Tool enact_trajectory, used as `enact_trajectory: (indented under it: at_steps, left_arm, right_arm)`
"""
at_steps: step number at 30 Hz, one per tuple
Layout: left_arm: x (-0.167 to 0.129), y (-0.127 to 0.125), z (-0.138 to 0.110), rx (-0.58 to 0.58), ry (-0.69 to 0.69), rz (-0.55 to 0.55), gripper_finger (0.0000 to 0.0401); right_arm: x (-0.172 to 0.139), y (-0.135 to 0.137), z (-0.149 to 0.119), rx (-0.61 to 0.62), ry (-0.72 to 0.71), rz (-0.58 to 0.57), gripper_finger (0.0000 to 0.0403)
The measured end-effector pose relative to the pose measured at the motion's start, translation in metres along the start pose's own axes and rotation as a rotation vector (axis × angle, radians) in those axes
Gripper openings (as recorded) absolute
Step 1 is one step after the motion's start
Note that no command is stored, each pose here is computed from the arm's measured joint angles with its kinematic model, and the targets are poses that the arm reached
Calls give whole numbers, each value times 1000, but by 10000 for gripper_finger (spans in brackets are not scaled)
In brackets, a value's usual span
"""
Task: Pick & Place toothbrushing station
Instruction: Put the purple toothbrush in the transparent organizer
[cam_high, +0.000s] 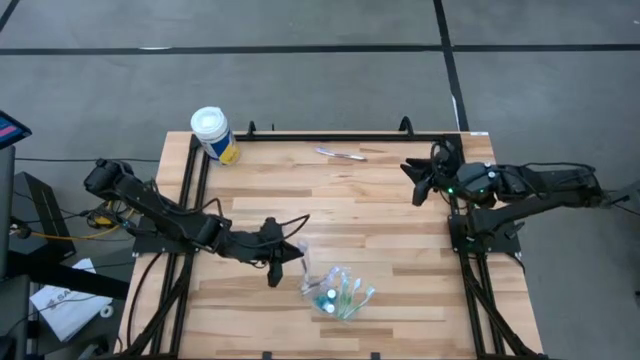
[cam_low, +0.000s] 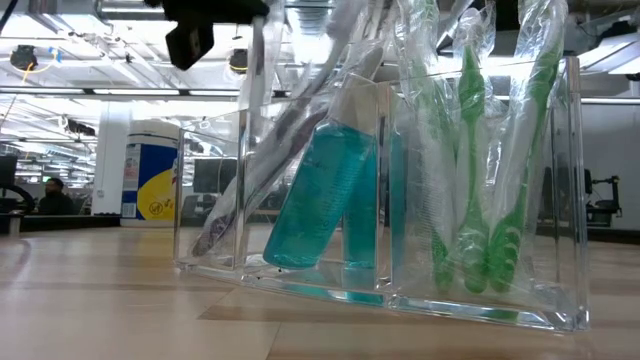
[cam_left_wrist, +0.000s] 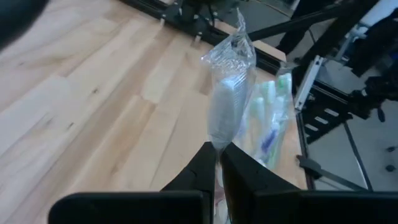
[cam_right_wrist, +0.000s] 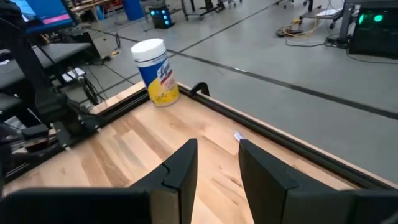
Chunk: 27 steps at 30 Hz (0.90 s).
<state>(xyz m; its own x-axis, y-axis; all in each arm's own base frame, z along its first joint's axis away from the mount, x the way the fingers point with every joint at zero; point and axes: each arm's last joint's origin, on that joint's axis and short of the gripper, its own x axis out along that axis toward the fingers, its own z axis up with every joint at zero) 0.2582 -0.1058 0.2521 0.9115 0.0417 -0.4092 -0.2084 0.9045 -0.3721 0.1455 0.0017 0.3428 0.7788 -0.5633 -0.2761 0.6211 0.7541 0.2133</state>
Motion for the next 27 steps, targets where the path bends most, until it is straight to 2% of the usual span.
enact_trajectory:
  at_steps: [6, 23, 27]
  left_arm:
    - [5, 5, -11, 7, 17, 14, 5]
    - [27, -9, -45, 55, 122, -35, 5]
    - [28, -10, -47, 58, 151, -64, 21]
  right_arm:
    - [-1, 1, -1, -18, 2, 12, 108]
    - [0, 4, 3, 14, -26, 33, 108]
    - [0, 5, 3, 15, -20, 50, 108]
